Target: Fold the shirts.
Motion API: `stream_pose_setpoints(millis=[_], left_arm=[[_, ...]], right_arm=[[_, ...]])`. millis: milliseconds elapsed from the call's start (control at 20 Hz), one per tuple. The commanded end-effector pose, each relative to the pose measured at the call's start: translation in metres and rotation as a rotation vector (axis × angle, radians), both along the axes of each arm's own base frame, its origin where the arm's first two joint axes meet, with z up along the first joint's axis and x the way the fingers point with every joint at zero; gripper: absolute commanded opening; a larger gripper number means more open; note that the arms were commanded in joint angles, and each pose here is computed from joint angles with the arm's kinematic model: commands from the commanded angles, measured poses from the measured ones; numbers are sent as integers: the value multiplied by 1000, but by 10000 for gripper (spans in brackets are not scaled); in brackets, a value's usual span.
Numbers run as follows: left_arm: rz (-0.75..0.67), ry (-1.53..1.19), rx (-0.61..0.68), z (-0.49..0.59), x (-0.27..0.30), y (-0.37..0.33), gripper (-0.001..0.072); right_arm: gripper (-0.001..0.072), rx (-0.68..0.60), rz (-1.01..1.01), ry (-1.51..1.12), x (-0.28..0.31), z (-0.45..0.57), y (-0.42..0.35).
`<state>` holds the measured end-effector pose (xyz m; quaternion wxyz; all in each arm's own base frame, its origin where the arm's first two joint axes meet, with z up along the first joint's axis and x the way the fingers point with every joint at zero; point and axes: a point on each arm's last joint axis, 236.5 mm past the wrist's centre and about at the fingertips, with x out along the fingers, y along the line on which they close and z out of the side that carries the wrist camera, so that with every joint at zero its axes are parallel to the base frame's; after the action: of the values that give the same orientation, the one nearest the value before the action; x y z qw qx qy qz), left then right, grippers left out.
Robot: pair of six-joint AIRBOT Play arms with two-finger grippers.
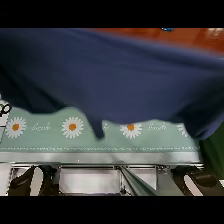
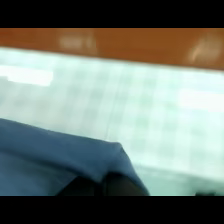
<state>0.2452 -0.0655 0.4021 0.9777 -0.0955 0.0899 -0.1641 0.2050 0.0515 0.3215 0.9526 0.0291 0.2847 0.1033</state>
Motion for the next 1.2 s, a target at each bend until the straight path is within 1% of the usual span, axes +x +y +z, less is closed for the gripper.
stream_pose_setpoints(millis=[0, 150, 250, 300, 500, 650, 700, 750, 800, 850, 950, 1050, 1100, 1150], left_arm=[[15, 203, -62, -82, 16, 13, 19], [-40, 431, -177, -187, 43, 9, 19], [-29, 557, -254, -253, 64, 8, 19], [-12, 599, -269, -282, 77, 10, 20], [74, 736, -323, -356, 133, 27, 20], [74, 831, -393, -387, 163, 29, 20], [70, 851, -401, -394, 170, 29, 35], [67, 868, -403, -400, 175, 30, 193], [58, 891, -406, -405, 176, 29, 455], [45, 911, -386, -405, 175, 35, 507], [53, 929, -375, -390, 169, 60, 507], [106, 919, -397, -375, 153, 98, 507], [133, 927, -424, -375, 141, 109, 507], [153, 954, -456, -385, 123, 111, 507]], right_arm=[[18, 31, -2, 252, -6, -98, 7], [18, 78, 58, 394, 29, -177, 30], [18, 77, 44, 458, 60, -219, 32], [18, 68, 44, 485, 77, -236, 32], [19, 68, -2, 557, 151, -296, 31], [19, 58, -12, 612, 194, -324, 33], [19, 62, -12, 628, 207, -330, 35], [34, 73, -17, 637, 217, -334, 37], [208, 87, -31, 648, 225, -336, 38], [419, 75, -32, 655, 231, -331, 33], [412, 46, -80, 682, 231, -307, -4], [411, 36, -194, 715, 210, -288, -65], [410, 73, -263, 738, 191, -288, -91], [410, 146, -325, 746, 172, -298, -106]])
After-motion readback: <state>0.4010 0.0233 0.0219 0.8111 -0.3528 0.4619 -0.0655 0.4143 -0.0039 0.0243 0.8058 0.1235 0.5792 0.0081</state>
